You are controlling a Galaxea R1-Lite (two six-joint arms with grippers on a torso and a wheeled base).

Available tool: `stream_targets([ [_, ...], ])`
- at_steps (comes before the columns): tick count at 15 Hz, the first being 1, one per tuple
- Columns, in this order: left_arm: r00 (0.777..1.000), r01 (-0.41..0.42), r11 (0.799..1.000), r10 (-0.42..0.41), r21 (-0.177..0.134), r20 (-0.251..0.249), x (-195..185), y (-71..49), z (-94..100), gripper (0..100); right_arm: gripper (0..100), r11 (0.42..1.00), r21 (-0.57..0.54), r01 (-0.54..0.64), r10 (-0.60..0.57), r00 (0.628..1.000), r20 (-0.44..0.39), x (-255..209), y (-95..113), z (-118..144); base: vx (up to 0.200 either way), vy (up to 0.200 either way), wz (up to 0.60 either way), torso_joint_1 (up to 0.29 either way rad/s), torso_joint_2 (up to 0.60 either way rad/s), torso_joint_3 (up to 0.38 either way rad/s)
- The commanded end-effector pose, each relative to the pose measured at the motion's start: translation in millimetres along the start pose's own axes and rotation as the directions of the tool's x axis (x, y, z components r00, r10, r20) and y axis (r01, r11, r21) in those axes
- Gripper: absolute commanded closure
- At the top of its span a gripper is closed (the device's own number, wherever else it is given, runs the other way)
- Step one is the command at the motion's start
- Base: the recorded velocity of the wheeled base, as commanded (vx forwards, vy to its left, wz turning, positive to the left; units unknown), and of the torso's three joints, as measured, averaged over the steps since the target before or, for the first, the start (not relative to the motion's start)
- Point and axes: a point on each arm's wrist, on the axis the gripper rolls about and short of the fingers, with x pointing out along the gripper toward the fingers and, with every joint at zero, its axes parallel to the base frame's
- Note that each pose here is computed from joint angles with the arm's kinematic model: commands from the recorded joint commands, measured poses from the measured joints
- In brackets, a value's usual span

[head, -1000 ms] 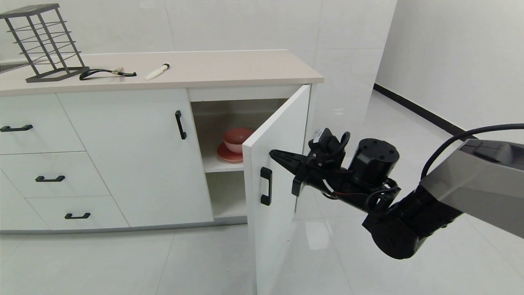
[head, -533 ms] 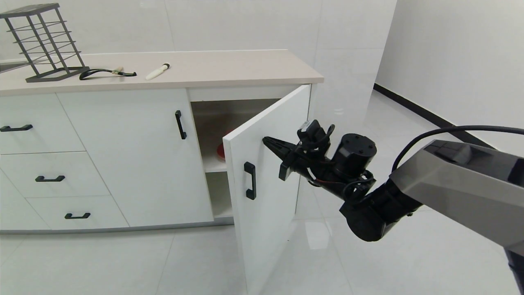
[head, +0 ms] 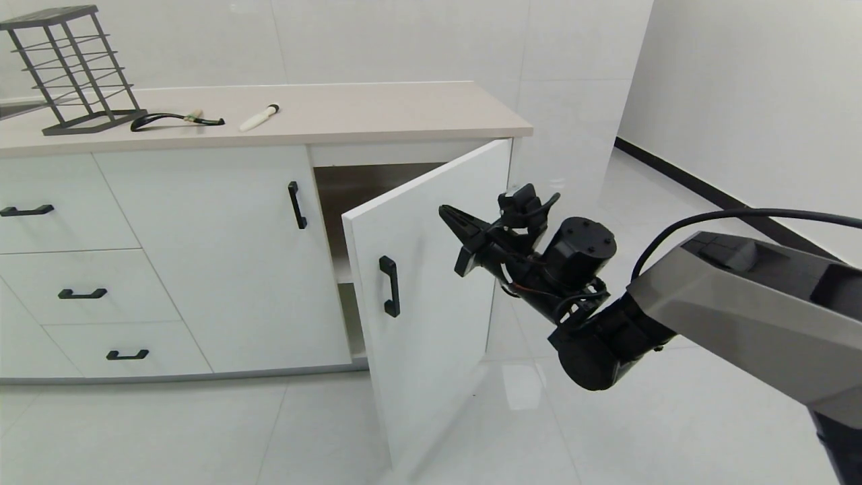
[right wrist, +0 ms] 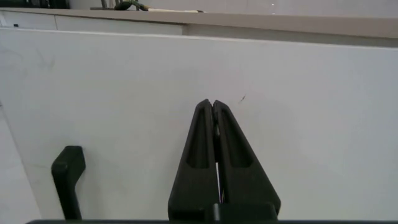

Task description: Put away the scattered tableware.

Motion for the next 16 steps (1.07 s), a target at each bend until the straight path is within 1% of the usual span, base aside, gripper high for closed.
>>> stream_targets([
  [1,1.000,0.000,1.000,0.000,0.000,-0.001,0.1,0.0,0.1,0,100,1.000,-0.008,0.029,-0.030,0.999,-0.013,-33.8,-4.3,41.2,0.000,0.000,0.00,0.000,0.00,0.000],
  [2,1.000,0.000,1.000,0.000,-0.002,-0.001,0.1,0.0,0.1,0,100,0.999,-0.012,0.035,-0.036,0.999,-0.023,-52.5,-1.2,59.2,0.000,0.000,0.00,0.000,0.00,0.000],
  [3,1.000,0.000,1.000,0.000,-0.002,-0.001,0.1,0.0,0.1,0,100,0.999,-0.014,0.035,-0.036,0.999,-0.021,-56.9,0.1,64.5,0.000,0.000,0.00,0.000,0.00,0.000],
  [4,1.000,0.000,1.000,0.000,-0.002,-0.001,0.1,0.0,0.1,0,100,0.999,-0.018,0.035,-0.036,0.999,-0.015,-95.2,11.7,101.4,0.000,0.000,0.00,0.000,0.00,0.000],
  [6,1.000,0.000,1.000,0.000,-0.002,-0.001,0.1,0.0,0.1,0,100,0.999,-0.026,0.041,-0.041,0.999,0.005,-140.6,24.0,134.1,0.000,0.000,0.00,0.000,0.00,0.000],
  [7,1.000,0.000,1.000,0.000,-0.002,-0.001,0.1,0.0,0.1,0,100,0.998,-0.032,0.052,-0.051,0.999,0.017,-162.5,28.0,145.9,0.000,0.000,0.00,0.000,0.00,0.000],
  [9,1.000,0.000,1.000,0.000,-0.002,-0.001,0.1,0.0,0.1,0,100,0.996,-0.049,0.079,-0.076,0.996,0.051,-196.6,32.9,164.9,0.000,0.000,0.00,0.000,0.00,0.000],
  [10,1.000,0.000,1.000,0.000,-0.002,-0.001,0.1,0.0,0.1,0,100,0.995,-0.054,0.089,-0.086,0.994,0.061,-204.8,33.6,169.1,0.000,0.000,0.00,0.000,0.00,0.000],
  [13,1.000,0.000,1.000,0.000,-0.003,-0.001,0.1,0.0,0.1,0,100,0.971,-0.105,0.213,-0.199,0.972,0.127,-267.5,38.0,189.9,0.000,0.000,0.00,0.000,0.00,0.000],
  [14,1.000,0.000,1.000,0.000,-0.003,-0.001,0.1,0.0,0.1,0,100,0.970,-0.105,0.218,-0.204,0.970,0.131,-270.3,38.6,190.9,0.000,0.000,0.00,0.000,0.00,0.000],
  [15,1.000,0.000,1.000,0.000,-0.003,-0.001,0.1,0.0,0.1,0,100,0.957,-0.123,0.263,-0.243,0.957,0.156,-293.8,44.4,196.8,0.000,0.000,0.00,0.000,0.00,0.000],
  [16,1.000,0.000,1.000,0.000,-0.003,-0.001,0.1,0.0,0.1,0,100,0.933,-0.143,0.330,-0.304,0.936,0.177,-318.6,52.2,201.1,0.000,0.000,0.00,0.000,0.00,0.000],
])
